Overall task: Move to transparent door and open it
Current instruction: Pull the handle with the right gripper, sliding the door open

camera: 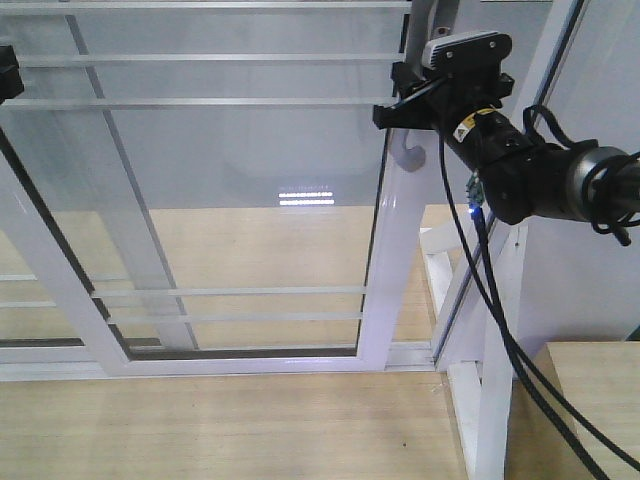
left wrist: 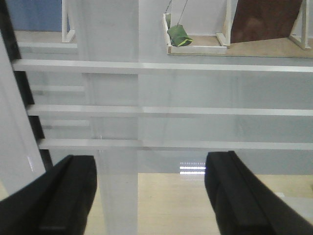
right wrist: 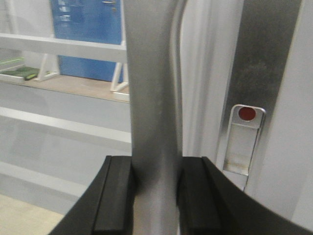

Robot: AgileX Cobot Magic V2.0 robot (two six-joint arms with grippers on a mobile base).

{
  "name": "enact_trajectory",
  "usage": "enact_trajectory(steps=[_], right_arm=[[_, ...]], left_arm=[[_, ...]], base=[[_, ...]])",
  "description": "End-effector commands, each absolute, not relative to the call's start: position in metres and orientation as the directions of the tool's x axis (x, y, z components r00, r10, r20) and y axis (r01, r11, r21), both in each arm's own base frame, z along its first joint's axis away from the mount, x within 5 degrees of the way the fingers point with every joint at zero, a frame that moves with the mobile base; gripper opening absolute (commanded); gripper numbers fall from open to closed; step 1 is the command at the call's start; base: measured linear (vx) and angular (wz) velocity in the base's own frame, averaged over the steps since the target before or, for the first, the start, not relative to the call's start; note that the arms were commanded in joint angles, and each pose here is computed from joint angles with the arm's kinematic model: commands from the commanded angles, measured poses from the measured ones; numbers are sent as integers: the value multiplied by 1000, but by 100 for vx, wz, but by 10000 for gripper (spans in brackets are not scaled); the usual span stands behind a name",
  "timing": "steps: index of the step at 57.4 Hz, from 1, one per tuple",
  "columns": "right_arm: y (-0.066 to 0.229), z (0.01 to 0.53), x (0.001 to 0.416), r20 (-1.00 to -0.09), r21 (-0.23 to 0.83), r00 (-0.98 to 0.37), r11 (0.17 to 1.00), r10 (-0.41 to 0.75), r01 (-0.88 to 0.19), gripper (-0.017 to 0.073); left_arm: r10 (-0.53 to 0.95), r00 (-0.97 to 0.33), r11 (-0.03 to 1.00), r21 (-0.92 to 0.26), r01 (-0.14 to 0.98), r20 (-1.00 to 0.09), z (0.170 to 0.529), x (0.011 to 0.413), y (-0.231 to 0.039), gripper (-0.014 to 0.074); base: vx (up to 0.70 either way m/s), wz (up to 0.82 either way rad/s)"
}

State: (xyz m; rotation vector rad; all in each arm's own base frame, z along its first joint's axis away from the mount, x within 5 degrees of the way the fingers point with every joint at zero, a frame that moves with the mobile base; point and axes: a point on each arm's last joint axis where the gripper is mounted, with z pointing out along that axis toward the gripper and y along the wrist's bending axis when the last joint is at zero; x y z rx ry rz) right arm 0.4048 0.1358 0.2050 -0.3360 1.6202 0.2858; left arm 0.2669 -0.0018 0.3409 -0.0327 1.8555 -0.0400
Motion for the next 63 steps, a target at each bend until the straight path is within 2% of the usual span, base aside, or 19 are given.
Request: enact_trajectory(steps=[1,8,26,33,44,54,63], right_arm=[[166,244,381,-990,-116,126,846,-58,-521,-6],[177,244,376,-989,-126,136,829,-61,-544,-6],[176,248,376,-987,-120,153,829,-42,-547,-6],[164,256,379,-988,-114,149,854,-43,-508,-6],[142,279,372,-986,-169,85,879,-147,-447,-6],[125,309,352,-974,-194,-31,894,-226,-405,-6],[109,323,324,-975,-196,-26,903,-222,-382,-6]], left_arm=[[-50,-150,999,-51,3,-987,366,264,-3,566],[-50,-150,999,-51,3,-987,366,264,-3,566],[-55,-175,998,-56,3,-983,364,264,-3,566],[-54,-176,998,-55,3,-983,364,264,-3,566],[-54,-176,998,-55,3,-983,364,264,-3,566],[-54,-178,998,-55,3,-983,364,264,-3,566],[-34,-197,999,-41,29,-980,362,263,-9,566]], base=[[0,2],[0,2],[0,-1],[0,0],[0,0],[0,0],[0,0]])
